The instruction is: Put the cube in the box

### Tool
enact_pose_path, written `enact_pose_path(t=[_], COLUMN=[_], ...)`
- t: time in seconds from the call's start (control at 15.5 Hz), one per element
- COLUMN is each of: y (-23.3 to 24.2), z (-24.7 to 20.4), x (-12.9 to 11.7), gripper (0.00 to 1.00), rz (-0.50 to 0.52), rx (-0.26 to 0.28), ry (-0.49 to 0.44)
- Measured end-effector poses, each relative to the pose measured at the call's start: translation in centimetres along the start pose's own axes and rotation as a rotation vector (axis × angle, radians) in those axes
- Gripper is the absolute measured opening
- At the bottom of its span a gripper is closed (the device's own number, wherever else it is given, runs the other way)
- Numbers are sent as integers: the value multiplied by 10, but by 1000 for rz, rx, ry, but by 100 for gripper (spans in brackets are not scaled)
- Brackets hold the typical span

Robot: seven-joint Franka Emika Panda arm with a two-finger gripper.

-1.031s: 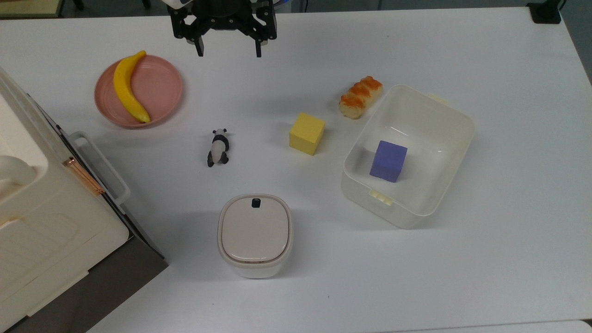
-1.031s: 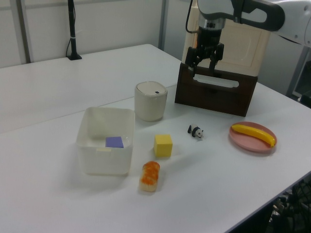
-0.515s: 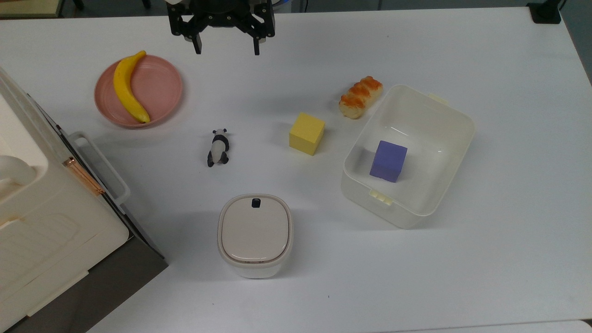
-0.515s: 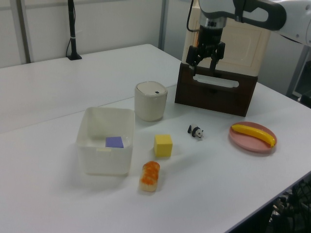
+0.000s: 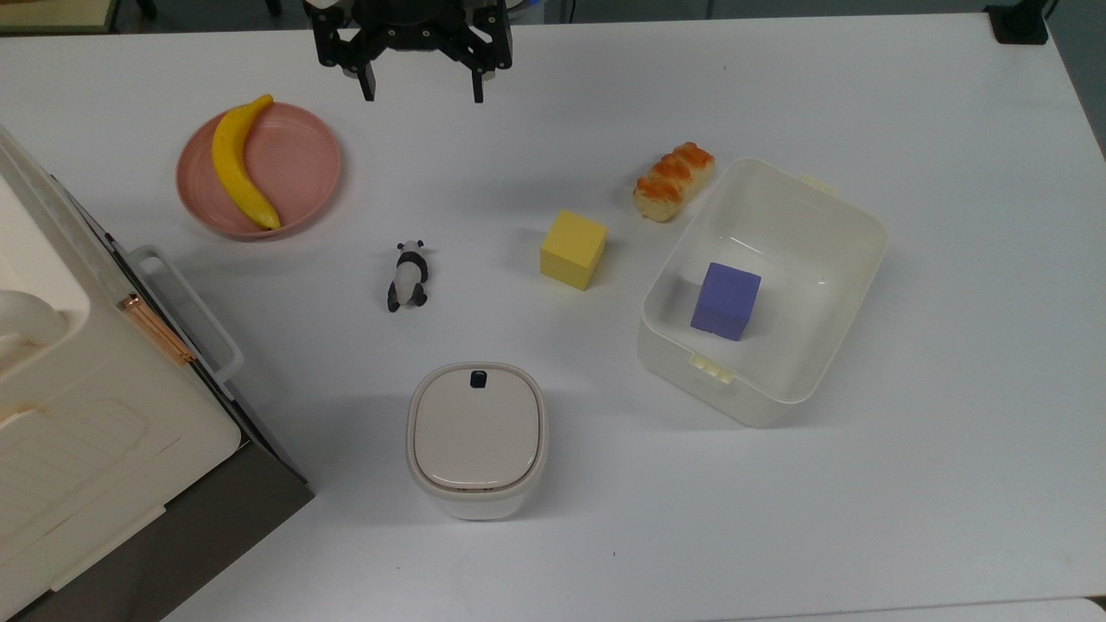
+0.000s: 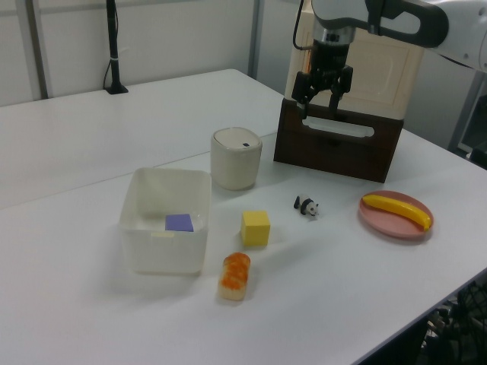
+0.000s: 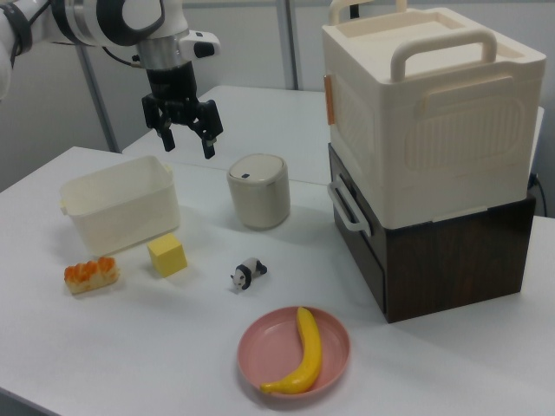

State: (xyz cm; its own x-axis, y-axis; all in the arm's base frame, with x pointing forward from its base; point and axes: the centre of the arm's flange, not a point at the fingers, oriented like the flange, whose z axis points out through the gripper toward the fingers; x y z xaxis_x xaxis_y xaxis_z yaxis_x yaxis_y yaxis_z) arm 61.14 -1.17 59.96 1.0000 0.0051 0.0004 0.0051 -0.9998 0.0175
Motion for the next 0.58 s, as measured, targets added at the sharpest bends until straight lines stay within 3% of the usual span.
enact_pose_path(t=[0.58], y=[0], z=[1], x=[-1], gripper=[100], rz=[3], rx=[0], ry=[-8])
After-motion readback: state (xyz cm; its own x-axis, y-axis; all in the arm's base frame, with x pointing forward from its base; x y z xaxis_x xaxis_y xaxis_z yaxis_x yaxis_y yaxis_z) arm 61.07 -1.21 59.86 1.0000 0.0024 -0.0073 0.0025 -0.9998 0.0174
